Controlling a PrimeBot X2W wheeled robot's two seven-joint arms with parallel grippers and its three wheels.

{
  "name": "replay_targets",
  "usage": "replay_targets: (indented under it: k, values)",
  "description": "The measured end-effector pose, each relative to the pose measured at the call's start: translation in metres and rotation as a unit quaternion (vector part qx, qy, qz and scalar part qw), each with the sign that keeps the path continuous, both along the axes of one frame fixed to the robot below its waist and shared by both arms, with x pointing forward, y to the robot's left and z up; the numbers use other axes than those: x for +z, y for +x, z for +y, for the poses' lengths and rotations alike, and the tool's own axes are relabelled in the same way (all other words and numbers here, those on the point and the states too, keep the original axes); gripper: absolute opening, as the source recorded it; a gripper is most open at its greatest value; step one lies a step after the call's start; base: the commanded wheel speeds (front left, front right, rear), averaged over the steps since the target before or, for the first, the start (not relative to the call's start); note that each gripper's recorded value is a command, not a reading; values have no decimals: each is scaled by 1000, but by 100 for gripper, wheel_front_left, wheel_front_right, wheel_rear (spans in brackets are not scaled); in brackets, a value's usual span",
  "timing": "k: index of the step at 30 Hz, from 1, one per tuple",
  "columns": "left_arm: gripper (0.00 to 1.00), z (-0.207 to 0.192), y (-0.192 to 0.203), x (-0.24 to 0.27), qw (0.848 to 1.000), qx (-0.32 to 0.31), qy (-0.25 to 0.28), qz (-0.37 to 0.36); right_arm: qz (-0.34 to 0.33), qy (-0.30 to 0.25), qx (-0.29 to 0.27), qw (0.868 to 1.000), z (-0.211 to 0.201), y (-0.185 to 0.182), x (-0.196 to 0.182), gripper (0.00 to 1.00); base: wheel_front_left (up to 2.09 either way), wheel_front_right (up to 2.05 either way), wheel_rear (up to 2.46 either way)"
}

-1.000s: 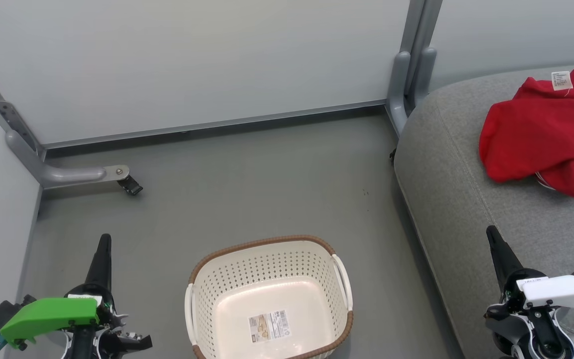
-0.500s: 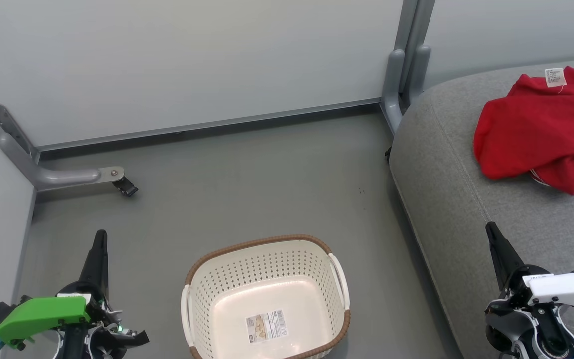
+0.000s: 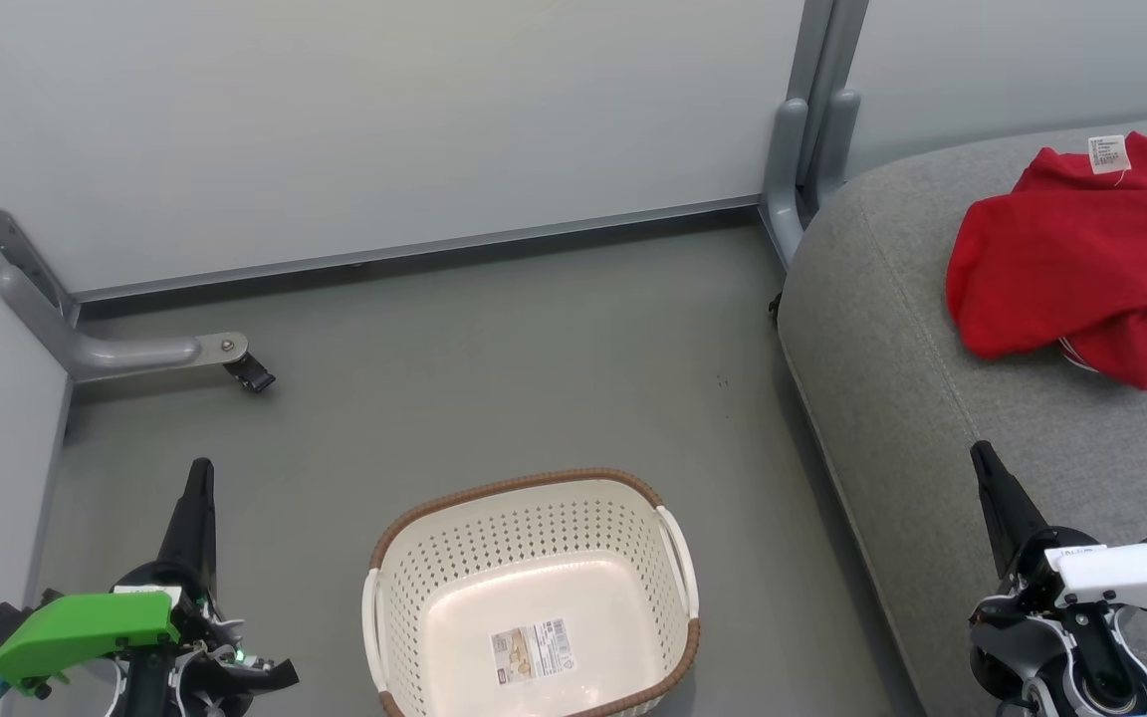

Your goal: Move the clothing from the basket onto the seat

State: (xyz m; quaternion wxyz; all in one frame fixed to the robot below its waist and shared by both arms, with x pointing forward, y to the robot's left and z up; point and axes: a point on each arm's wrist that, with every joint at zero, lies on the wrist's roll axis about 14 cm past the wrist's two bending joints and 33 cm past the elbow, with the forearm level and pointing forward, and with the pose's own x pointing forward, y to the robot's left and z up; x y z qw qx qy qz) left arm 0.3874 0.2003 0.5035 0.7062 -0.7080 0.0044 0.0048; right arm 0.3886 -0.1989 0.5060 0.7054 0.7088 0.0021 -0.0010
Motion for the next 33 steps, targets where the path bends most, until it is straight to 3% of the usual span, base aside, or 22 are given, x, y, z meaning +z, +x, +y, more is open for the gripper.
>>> replay_targets:
  k: [33]
  values:
    - [0, 0, 0, 0, 1000, 0, 0, 0, 0, 0, 0, 1000, 0, 0, 0, 0, 0, 0, 0]
